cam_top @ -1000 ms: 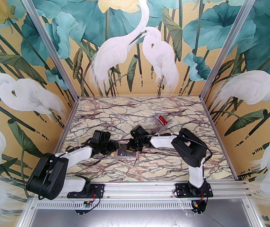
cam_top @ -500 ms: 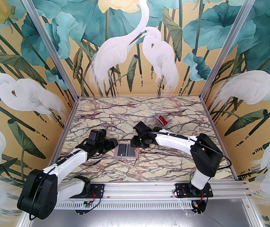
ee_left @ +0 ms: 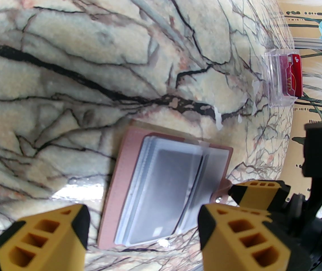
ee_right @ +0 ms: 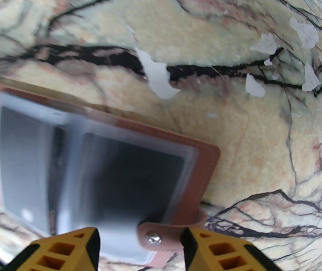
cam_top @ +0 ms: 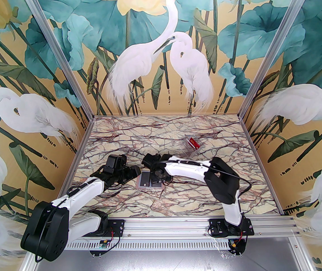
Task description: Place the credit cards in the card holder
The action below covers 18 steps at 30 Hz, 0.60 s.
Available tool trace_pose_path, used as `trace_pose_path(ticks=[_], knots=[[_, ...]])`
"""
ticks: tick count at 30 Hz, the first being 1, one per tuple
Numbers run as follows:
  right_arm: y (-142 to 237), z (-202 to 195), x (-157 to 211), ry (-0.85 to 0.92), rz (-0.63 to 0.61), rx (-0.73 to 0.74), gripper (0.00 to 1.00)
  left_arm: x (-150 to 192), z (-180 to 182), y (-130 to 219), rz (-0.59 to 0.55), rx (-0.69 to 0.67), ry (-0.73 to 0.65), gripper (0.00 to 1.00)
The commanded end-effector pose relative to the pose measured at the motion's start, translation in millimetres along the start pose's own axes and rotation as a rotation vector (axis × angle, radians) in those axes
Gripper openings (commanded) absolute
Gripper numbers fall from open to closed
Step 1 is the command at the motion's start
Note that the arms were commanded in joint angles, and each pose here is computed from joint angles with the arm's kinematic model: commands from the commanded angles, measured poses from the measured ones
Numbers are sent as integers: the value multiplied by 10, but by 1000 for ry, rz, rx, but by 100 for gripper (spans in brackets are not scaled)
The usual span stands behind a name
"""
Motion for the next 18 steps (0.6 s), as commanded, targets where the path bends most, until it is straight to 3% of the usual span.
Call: trace_pose_path(ticks=[1,10,18], knots=[[11,-171,25,30,-8,116,46,63,94,-54,22,-35,-1,69],[116,-264,13,-11,-25,13,1,82,105,-93,41,-35,9,71],[69,-309,-31,-91,-11,-221,0,166,111,-190,74,-42,11,72]])
Point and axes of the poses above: each hand's point on the last joint's axis, 136 mm out from that joint toward the fingers, its own y axis back along the fingers, its own z axis along the line the jaws close on, x = y × z, the point moved 4 cm from there along y, back along the fingers, and after that the axes turned 5 degrees about -y, right-handed, at the moved point
